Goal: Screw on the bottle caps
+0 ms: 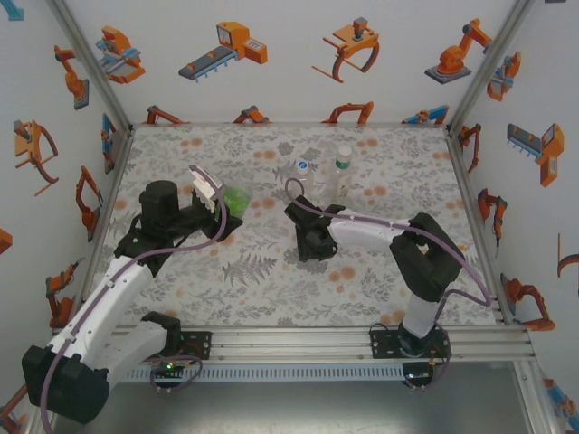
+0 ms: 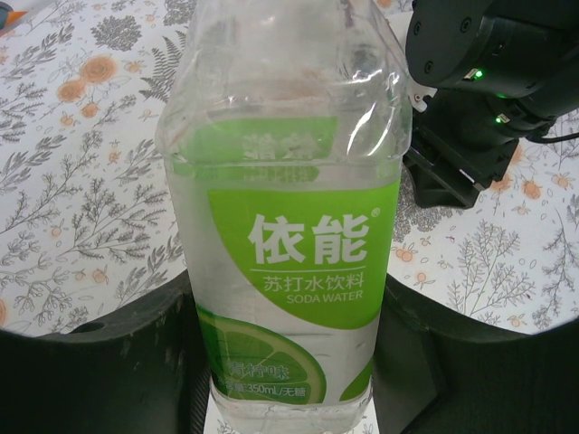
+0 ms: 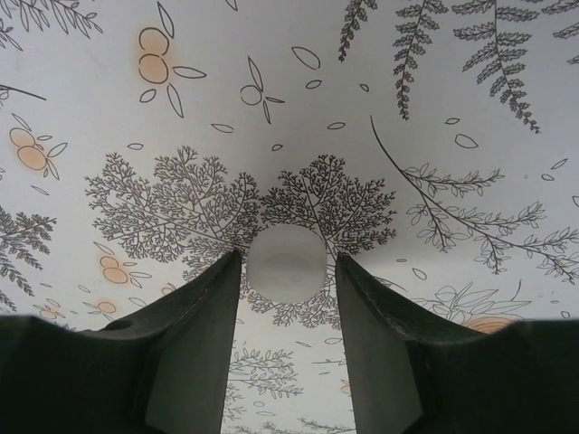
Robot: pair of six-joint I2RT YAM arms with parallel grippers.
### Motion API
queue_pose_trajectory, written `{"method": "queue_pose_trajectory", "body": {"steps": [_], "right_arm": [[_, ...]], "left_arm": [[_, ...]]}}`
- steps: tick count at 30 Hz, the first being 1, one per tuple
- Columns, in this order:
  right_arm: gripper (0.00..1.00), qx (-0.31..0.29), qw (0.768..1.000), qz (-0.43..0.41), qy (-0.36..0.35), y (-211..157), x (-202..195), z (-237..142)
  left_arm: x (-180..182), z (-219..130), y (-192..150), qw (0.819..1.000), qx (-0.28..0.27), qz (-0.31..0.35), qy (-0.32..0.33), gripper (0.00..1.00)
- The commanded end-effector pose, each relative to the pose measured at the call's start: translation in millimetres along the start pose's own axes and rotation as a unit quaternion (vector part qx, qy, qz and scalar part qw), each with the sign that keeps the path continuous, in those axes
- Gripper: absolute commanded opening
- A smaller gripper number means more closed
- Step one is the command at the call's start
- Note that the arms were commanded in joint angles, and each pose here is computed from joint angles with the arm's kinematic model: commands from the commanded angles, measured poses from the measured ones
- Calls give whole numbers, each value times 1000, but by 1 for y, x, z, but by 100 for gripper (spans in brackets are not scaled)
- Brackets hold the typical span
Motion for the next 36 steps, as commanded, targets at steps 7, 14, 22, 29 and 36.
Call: {"method": "queue_pose_trajectory", "body": {"steps": [7, 14, 22, 29, 36], "right_arm": [[44, 11, 998, -43, -40, 1, 8, 3], [42, 11, 998, -48, -35, 2, 13, 4], [37, 1, 999, -46, -29, 3, 12, -2], [24, -43, 998, -44, -3, 4, 9, -22], [17, -126, 990, -51, 30, 11, 3, -67]], "left_arm": [[-1, -2, 11, 1000, -14, 5, -13, 0], [-1, -1, 11, 1000, -13, 4, -15, 0], [-1, -1, 11, 1000, -14, 5, -15, 0], [0, 0, 10, 1000, -8, 5, -15, 0], [-3, 1, 9, 1000, -3, 16, -13, 0]]}}
Point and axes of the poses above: each hand's point on the last joint's axis, 136 mm out from that joint toward the fingers, its own z axis out along the fingers, its own x axis along the line the jaws close on, y = z × x, the point moved 10 cm from there along -z, back along the fingers, and after that the axes turned 1 degree about -z, right-handed, at the moved point
